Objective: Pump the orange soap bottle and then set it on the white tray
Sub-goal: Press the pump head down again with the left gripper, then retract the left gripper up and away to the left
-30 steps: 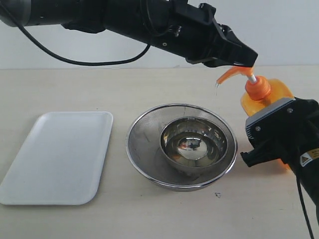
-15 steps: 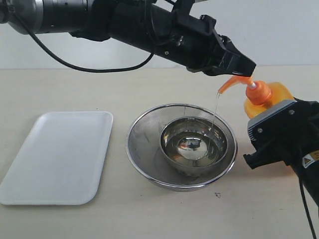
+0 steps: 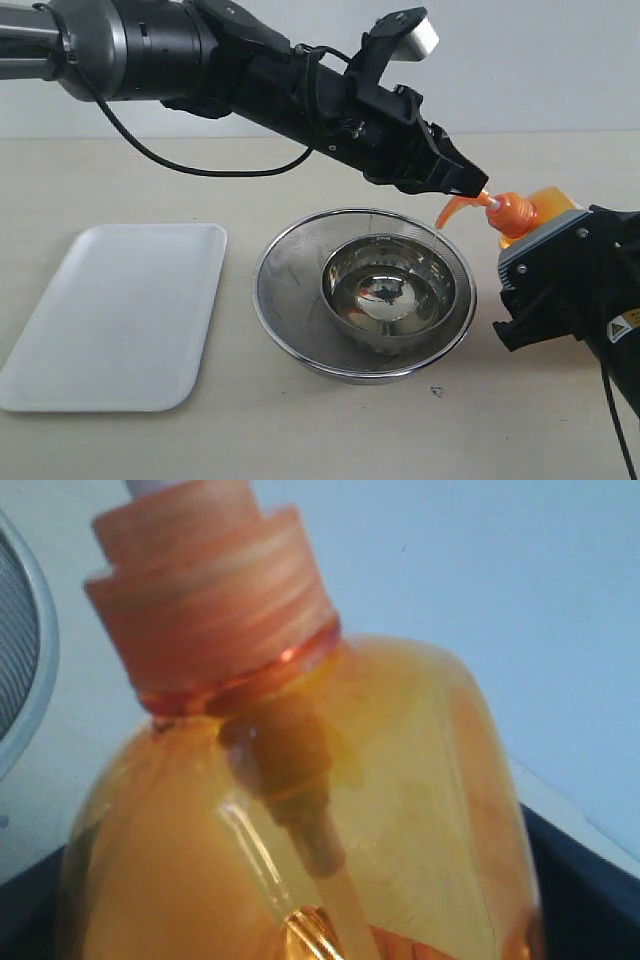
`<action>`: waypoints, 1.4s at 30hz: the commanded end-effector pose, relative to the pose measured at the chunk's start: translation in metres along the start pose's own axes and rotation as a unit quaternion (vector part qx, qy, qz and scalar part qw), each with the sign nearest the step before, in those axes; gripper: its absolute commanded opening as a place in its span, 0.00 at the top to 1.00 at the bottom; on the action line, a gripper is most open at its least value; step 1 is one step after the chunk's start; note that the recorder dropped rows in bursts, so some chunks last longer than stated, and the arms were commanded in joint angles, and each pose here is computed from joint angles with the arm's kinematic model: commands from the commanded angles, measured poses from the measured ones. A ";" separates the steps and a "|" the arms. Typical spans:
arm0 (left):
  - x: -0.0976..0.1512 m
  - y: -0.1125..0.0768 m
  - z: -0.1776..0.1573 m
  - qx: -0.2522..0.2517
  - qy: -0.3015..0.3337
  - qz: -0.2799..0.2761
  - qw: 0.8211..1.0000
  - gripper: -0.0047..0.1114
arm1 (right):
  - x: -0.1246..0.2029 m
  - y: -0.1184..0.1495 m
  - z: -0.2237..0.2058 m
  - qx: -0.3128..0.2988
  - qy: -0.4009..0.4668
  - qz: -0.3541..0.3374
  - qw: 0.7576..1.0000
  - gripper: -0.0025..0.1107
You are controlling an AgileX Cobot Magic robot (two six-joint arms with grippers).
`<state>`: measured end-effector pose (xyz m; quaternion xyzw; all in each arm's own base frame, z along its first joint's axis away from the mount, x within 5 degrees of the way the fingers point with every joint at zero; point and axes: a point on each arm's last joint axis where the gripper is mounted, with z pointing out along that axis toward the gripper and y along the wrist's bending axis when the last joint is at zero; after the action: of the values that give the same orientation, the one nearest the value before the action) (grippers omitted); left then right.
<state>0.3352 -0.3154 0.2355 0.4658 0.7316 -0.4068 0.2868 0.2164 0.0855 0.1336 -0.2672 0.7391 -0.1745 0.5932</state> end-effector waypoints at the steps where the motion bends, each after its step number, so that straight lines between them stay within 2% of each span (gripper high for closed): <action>1: 0.011 -0.010 0.012 0.018 0.034 0.017 0.999 0.92 | -0.022 0.010 -0.002 -0.051 -0.094 0.010 0.994 0.98; 10: -0.039 -0.052 -0.046 0.001 -0.034 0.082 0.996 0.92 | -0.020 0.009 -0.002 -0.043 -0.087 0.023 0.995 0.98; 16: -0.050 -0.075 -0.071 0.010 -0.050 0.105 0.993 0.92 | -0.019 0.007 -0.001 -0.036 -0.079 0.046 0.995 0.98; 21: -0.050 -0.091 -0.093 -0.018 -0.070 0.120 0.990 0.92 | -0.018 0.007 -0.001 -0.032 -0.075 0.055 0.995 0.98; 28: -0.033 -0.115 -0.126 -0.069 -0.100 0.136 0.983 0.92 | -0.018 0.006 -0.001 -0.029 -0.072 0.074 0.994 0.98; 35: -0.003 -0.137 -0.168 -0.159 -0.197 0.123 0.959 0.92 | -0.018 0.006 -0.001 -0.030 -0.070 0.102 0.992 0.98; 38: 0.015 -0.151 -0.183 -0.169 -0.241 0.133 0.947 0.92 | -0.018 0.006 -0.001 -0.031 -0.069 0.120 0.990 0.98; 40: 0.029 -0.163 -0.193 -0.177 -0.244 0.169 0.939 0.92 | -0.017 0.005 -0.001 -0.029 -0.067 0.128 0.989 0.98; 42: 0.040 -0.173 -0.202 -0.178 -0.251 0.173 0.936 0.92 | -0.017 0.004 -0.001 -0.024 -0.064 0.137 0.988 0.98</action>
<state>0.1693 -0.1769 0.3631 0.4135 0.6163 -0.3243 0.5865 0.2178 0.1000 0.1481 -0.2096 0.7122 -0.0738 0.6659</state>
